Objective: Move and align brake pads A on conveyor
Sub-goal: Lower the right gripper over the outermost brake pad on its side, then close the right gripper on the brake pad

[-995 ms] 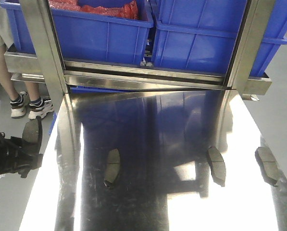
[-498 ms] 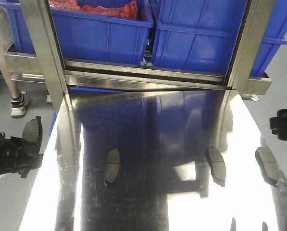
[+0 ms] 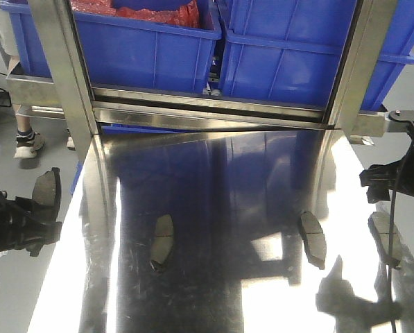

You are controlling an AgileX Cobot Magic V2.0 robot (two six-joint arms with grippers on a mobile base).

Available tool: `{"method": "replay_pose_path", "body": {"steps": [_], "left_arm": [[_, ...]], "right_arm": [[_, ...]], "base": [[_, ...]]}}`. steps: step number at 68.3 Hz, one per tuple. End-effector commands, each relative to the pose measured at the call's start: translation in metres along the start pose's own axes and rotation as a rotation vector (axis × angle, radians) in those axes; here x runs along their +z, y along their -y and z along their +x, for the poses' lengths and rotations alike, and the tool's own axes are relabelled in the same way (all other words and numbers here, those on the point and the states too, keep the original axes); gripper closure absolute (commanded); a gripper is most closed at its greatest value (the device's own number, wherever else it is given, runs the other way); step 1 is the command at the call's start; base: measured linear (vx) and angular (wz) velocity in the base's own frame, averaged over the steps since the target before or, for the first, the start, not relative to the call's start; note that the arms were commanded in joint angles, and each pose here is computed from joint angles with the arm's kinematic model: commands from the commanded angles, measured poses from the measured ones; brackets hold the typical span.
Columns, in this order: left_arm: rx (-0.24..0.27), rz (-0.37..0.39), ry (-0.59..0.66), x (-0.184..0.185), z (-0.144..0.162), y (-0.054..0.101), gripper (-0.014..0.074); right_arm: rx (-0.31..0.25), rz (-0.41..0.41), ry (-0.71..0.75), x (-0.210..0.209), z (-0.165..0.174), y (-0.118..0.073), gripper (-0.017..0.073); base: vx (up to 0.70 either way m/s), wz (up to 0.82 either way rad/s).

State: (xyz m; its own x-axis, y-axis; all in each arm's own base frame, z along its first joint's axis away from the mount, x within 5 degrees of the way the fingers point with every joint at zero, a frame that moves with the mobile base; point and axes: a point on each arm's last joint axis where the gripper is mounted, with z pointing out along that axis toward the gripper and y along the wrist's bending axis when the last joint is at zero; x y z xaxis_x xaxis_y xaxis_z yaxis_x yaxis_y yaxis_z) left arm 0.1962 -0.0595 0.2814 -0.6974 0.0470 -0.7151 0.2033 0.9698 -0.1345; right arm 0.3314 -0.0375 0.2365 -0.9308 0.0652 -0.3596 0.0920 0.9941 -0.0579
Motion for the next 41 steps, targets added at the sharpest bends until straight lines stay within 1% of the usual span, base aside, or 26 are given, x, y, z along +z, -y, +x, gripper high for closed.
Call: {"method": "replay_pose_path", "body": {"steps": [1,7,10,13,22,41], "left_arm": [[0.002,0.019,0.123,-0.010,-0.016,0.004,0.0542],[0.002,0.019,0.123,-0.010,-0.016,0.004,0.0542],[0.002,0.019,0.123,-0.010,-0.016,0.004,0.0542],[0.002,0.019,0.123,-0.010,-0.016,0.004,0.0542],[0.002,0.019,0.123,-0.010,-0.016,0.004,0.0542],[0.002,0.019,0.123,-0.010,-0.016,0.004,0.0542]], "right_arm": [[0.027,-0.059,0.047,-0.010,-0.010,0.013,-0.0035],[0.029,-0.128,0.033,-0.006,-0.009,0.014,-0.0035],[0.002,-0.143,0.026,-0.004,-0.009,0.013,-0.0034],[-0.008,-0.143,0.019,-0.001,-0.009,0.011,-0.0034],[0.012,-0.137,-0.017,0.013,-0.008,0.012,-0.0034],[0.017,-0.131,-0.066,0.034,-0.007,0.012,0.0006]], "base": [[0.00,0.00],[0.00,0.00],[0.00,0.00],[0.00,0.00],[0.00,0.00],[0.00,0.00]]}}
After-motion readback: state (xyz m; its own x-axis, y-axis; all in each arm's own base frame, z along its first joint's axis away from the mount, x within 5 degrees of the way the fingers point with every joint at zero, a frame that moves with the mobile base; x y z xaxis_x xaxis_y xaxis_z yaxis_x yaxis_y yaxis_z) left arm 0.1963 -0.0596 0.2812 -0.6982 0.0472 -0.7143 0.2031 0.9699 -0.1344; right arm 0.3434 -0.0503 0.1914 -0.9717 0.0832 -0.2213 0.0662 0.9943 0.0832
